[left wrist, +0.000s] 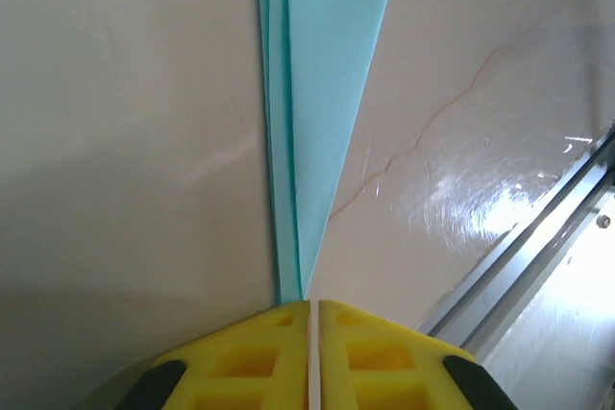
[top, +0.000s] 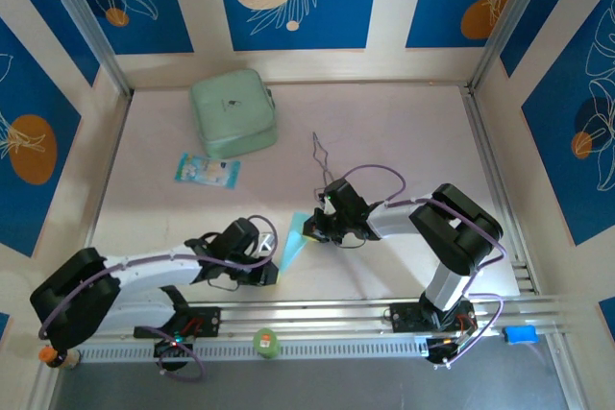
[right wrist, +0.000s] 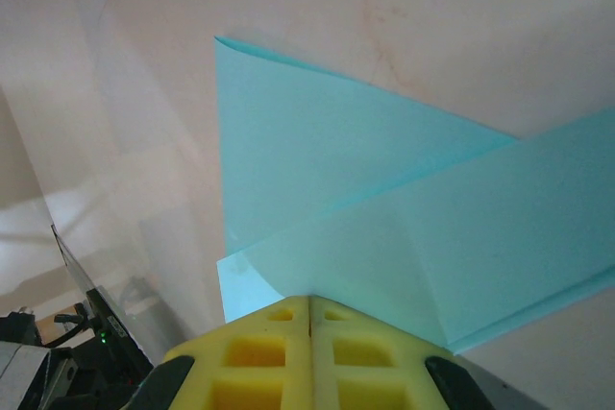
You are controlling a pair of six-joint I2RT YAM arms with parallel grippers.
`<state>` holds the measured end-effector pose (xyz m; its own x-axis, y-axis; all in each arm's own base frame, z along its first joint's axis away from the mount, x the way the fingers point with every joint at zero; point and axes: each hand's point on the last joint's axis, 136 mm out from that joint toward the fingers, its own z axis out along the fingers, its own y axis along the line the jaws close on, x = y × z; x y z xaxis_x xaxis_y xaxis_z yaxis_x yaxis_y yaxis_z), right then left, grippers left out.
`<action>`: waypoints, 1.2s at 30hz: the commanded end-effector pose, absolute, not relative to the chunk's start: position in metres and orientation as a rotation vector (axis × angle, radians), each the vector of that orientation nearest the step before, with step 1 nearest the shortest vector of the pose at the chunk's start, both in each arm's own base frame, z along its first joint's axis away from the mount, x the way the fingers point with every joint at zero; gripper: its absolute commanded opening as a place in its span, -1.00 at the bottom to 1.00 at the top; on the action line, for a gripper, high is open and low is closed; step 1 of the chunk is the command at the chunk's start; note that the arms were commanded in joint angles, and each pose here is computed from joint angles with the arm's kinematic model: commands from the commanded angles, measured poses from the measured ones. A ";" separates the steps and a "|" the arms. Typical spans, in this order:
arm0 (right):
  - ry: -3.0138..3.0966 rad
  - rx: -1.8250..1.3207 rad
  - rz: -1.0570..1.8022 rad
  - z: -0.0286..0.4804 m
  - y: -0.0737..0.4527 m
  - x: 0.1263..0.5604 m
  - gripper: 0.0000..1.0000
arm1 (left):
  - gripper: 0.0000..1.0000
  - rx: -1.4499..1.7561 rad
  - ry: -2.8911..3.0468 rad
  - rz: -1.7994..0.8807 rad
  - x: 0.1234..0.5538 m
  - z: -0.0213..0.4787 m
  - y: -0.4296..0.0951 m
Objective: Fold a paper plane with a square sheet of paper (pick it up from the middle)
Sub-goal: Perform the fifth fold on the wing at the bottom-center of the table.
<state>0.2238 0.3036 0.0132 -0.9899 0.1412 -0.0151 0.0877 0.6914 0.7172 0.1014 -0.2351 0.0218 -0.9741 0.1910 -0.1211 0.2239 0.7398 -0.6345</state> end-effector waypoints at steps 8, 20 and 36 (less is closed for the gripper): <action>2.942 0.306 0.977 -0.020 0.273 0.213 -0.95 | -0.76 0.364 2.706 -1.142 0.146 0.075 -0.272; 2.932 0.301 1.000 -0.015 0.272 0.215 -0.95 | -0.79 0.368 2.676 -1.120 0.201 0.055 -0.315; 2.932 0.317 0.981 -0.017 0.267 0.214 -0.95 | -0.82 0.363 2.888 -0.956 0.157 -0.007 -0.267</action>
<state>0.2289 0.2973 0.0136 -0.9864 0.1635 -0.0142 0.1049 0.6949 0.7114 0.1806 -0.2973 0.0173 -0.9587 0.1668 -0.2304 0.2785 0.7149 -0.6414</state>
